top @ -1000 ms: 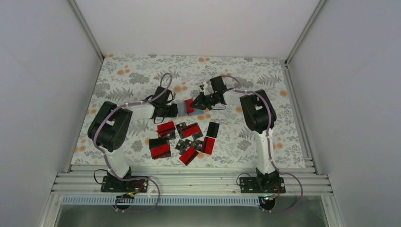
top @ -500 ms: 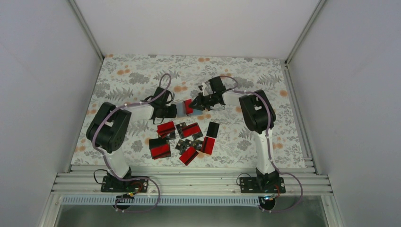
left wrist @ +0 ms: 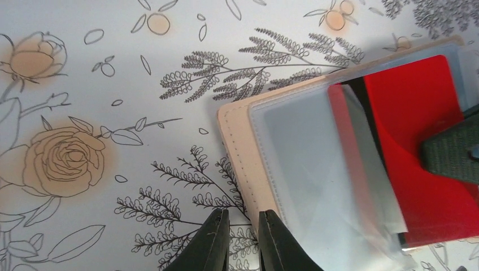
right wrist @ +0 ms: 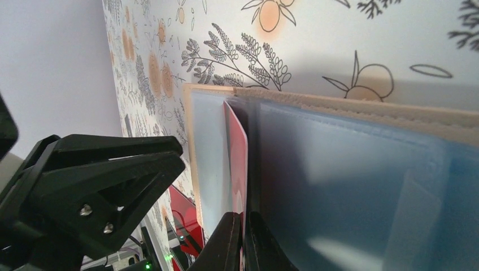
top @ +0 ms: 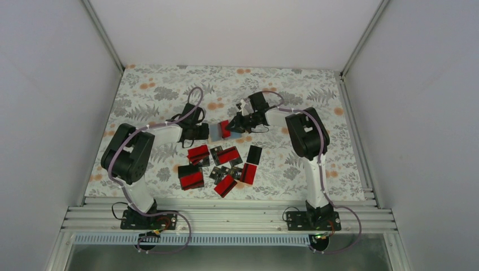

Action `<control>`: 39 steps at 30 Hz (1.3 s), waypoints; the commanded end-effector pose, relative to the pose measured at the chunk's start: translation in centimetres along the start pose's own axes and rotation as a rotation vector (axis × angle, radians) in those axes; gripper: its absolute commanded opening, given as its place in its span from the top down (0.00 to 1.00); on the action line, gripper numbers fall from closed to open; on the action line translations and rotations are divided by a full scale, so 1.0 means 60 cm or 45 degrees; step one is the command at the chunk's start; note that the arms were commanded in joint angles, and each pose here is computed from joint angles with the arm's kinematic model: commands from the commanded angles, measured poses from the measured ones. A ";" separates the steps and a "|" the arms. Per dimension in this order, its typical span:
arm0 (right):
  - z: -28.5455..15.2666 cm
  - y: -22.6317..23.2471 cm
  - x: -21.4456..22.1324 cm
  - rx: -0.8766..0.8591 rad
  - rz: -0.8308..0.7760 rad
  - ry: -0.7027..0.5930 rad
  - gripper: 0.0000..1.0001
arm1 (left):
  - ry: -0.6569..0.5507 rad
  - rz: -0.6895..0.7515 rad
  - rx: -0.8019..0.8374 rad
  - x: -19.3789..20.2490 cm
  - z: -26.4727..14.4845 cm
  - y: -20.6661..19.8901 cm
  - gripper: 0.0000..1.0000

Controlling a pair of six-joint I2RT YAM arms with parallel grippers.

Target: Put the credit cards into the card holder

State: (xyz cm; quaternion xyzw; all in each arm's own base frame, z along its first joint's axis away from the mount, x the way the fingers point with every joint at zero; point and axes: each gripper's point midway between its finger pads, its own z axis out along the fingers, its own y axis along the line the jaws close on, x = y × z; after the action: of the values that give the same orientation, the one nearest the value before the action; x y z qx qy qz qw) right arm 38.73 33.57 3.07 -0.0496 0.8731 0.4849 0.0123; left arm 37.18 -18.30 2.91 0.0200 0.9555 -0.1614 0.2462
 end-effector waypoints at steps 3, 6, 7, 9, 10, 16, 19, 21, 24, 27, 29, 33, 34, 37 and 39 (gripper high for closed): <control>-0.004 -0.014 0.028 0.089 0.039 0.029 0.96 | 0.025 0.007 -0.023 0.012 0.022 0.014 0.87; -0.008 -0.011 0.031 0.094 0.036 0.030 0.96 | 0.033 0.002 -0.036 0.015 0.025 0.017 0.88; -0.008 -0.013 0.034 0.097 0.039 0.034 0.96 | 0.034 0.002 -0.035 0.016 0.025 0.018 0.88; -0.009 -0.012 0.034 0.095 0.039 0.033 0.96 | 0.035 0.001 -0.032 0.017 0.026 0.018 0.88; -0.008 -0.014 0.035 0.093 0.044 0.036 0.96 | 0.035 0.002 -0.028 0.017 0.026 0.017 0.88; 0.002 -0.013 0.030 0.052 0.051 0.048 0.96 | 0.041 0.007 -0.011 0.019 0.027 0.013 0.89; 0.008 -0.011 0.025 0.036 0.053 0.057 0.96 | 0.047 0.012 -0.010 0.022 0.028 0.014 0.89; 0.011 -0.010 0.023 0.028 0.053 0.062 0.96 | 0.050 0.014 -0.006 0.022 0.029 0.013 0.90; 0.016 -0.007 0.022 0.018 0.051 0.069 0.96 | 0.054 0.016 0.003 0.024 0.029 0.011 0.92; 0.022 -0.006 0.023 0.014 0.049 0.080 0.96 | 0.054 0.015 0.007 0.025 0.030 0.011 0.93; 0.025 -0.007 0.024 0.011 0.055 0.084 0.96 | 0.057 0.016 0.009 0.026 0.031 0.011 0.93; 0.029 -0.004 0.020 0.000 0.057 0.075 0.96 | 0.062 0.017 0.015 0.027 0.032 0.010 0.93; 0.031 -0.004 0.019 -0.001 0.058 0.075 0.96 | 0.062 0.017 0.015 0.028 0.032 0.010 0.93; 0.034 0.002 0.016 -0.011 0.057 0.073 0.96 | 0.065 0.015 0.013 0.029 0.032 0.010 0.93; 0.038 0.005 0.016 -0.017 0.056 0.079 0.96 | 0.067 0.014 0.017 0.030 0.032 0.010 0.93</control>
State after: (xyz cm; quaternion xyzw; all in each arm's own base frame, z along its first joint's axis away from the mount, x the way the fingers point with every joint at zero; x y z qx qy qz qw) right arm 38.05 34.45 3.29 -0.0490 0.8671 0.4956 -0.0121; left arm 37.55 -18.65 1.87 0.0233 0.9548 -0.1689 0.2435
